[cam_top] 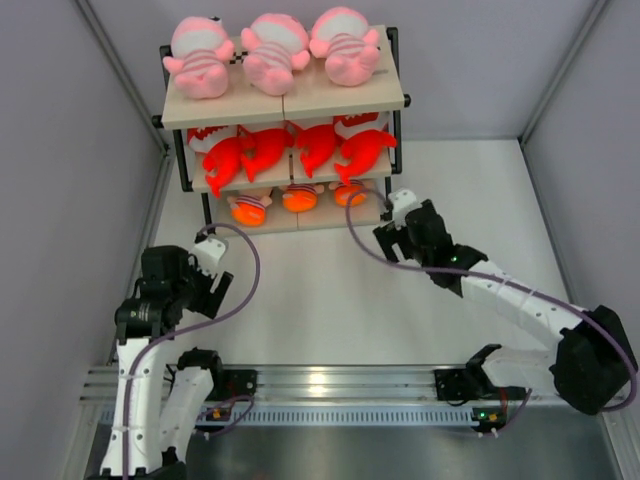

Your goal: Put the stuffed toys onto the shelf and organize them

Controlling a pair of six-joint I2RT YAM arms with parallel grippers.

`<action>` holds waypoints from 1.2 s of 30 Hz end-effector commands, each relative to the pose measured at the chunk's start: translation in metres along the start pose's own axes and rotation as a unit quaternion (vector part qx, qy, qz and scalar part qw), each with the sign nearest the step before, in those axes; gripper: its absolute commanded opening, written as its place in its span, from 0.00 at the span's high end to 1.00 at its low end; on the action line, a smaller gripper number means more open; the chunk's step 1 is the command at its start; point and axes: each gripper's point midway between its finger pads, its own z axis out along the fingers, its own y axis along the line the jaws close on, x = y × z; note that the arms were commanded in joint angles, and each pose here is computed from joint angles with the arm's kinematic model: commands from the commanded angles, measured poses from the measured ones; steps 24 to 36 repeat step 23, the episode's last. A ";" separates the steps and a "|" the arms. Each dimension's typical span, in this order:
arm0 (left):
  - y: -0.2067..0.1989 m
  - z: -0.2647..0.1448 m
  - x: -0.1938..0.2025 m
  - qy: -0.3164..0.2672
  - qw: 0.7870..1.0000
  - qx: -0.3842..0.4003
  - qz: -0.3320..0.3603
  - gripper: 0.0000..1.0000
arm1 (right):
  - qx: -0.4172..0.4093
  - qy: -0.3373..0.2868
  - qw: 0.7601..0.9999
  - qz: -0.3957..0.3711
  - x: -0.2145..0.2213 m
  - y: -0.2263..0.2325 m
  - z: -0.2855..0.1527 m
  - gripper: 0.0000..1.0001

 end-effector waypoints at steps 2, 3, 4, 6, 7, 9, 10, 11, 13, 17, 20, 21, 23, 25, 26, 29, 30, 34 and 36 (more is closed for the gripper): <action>0.009 0.005 0.015 0.012 0.999 -0.045 -0.026 0.16 | 0.205 0.146 0.942 0.221 0.074 -0.082 -0.013 0.01; 0.017 0.004 0.016 0.008 0.996 -0.075 -0.043 0.01 | 0.226 0.153 0.932 0.237 0.088 -0.092 -0.017 0.01; 0.024 0.004 0.021 0.017 0.994 -0.101 -0.049 0.01 | 0.226 0.143 0.928 0.258 0.090 -0.093 -0.017 0.01; 0.036 0.003 0.030 0.029 0.987 -0.142 -0.063 0.01 | 0.217 0.105 0.922 0.302 0.093 -0.097 -0.018 0.01; 0.038 0.004 0.033 0.033 0.986 -0.150 -0.066 0.01 | 0.221 0.091 0.916 0.323 0.094 -0.101 -0.020 0.01; 0.038 0.005 0.036 0.038 0.985 -0.154 -0.072 0.01 | 0.245 0.068 0.903 0.347 0.099 -0.118 -0.029 0.01; 0.038 0.006 0.037 0.037 0.985 -0.154 -0.073 0.01 | 0.258 0.061 0.898 0.352 0.100 -0.124 -0.033 0.01; 0.038 0.006 0.036 0.037 0.985 -0.152 -0.072 0.01 | 0.273 0.055 0.892 0.356 0.101 -0.130 -0.037 0.00; 0.038 0.007 0.037 0.039 0.986 -0.149 -0.071 0.01 | 0.296 0.049 0.885 0.357 0.101 -0.137 -0.043 0.01; 0.040 0.007 0.041 0.046 0.984 -0.153 -0.078 0.01 | 0.307 0.052 0.878 0.363 0.104 -0.140 -0.044 0.00; 0.042 0.006 0.044 0.048 0.982 -0.159 -0.085 0.01 | 0.299 0.058 0.882 0.359 0.105 -0.137 -0.039 0.01; 0.042 0.007 0.044 0.051 0.983 -0.157 -0.085 0.01 | 0.300 0.063 0.883 0.356 0.109 -0.136 -0.038 0.00; 0.043 0.007 0.045 0.053 0.982 -0.159 -0.087 0.01 | 0.307 0.062 0.879 0.359 0.109 -0.138 -0.038 0.00; 0.043 0.007 0.045 0.053 0.982 -0.159 -0.087 0.01 | 0.307 0.062 0.879 0.359 0.109 -0.138 -0.038 0.00; 0.043 0.007 0.045 0.053 0.982 -0.159 -0.087 0.01 | 0.307 0.062 0.879 0.359 0.109 -0.138 -0.038 0.00; 0.043 0.007 0.045 0.053 0.982 -0.159 -0.087 0.01 | 0.307 0.062 0.879 0.359 0.109 -0.138 -0.038 0.00; 0.043 0.007 0.045 0.053 0.982 -0.159 -0.087 0.01 | 0.307 0.062 0.879 0.359 0.109 -0.138 -0.038 0.00; 0.043 0.007 0.045 0.053 0.982 -0.159 -0.087 0.01 | 0.307 0.062 0.879 0.359 0.109 -0.138 -0.038 0.00; 0.043 0.007 0.045 0.053 0.982 -0.159 -0.087 0.01 | 0.307 0.062 0.879 0.359 0.109 -0.138 -0.038 0.00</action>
